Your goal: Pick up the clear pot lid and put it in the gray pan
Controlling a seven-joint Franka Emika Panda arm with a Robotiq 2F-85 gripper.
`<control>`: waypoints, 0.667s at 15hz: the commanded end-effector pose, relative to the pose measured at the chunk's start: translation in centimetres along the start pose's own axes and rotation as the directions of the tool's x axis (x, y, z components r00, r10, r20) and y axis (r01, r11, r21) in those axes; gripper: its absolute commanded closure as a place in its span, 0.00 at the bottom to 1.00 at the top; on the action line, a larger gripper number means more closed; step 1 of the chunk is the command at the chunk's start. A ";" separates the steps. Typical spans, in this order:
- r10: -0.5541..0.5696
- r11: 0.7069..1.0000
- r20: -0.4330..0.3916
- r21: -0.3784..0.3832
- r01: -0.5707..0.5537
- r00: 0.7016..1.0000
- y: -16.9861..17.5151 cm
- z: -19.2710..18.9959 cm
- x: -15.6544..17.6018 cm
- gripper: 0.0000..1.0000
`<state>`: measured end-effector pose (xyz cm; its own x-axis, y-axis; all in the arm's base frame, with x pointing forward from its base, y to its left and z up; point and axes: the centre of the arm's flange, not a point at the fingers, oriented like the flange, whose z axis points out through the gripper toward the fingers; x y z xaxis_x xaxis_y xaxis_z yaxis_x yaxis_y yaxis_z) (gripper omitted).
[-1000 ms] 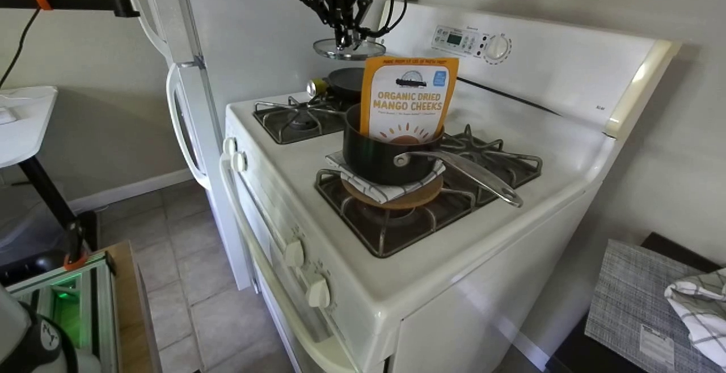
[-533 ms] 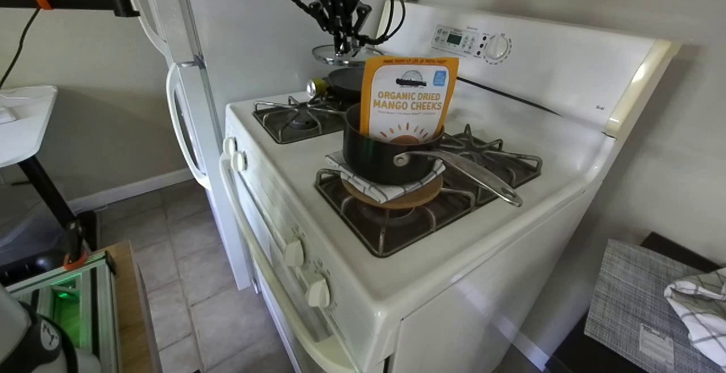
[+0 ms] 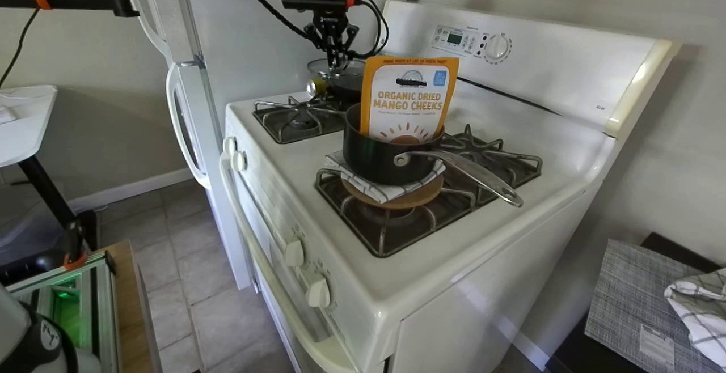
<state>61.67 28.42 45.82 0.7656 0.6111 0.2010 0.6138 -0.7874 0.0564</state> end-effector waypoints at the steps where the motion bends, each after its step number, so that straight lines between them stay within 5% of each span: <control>1: -0.008 0.999 -0.041 -0.047 0.006 0.999 1.1 -1.3 4.1 0.97; 10: 0.059 0.998 -0.027 -0.011 -0.059 0.998 3.7 3.0 6.6 0.97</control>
<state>67.35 29.10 44.32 0.7759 0.5846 0.2371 0.5883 -0.8062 0.0626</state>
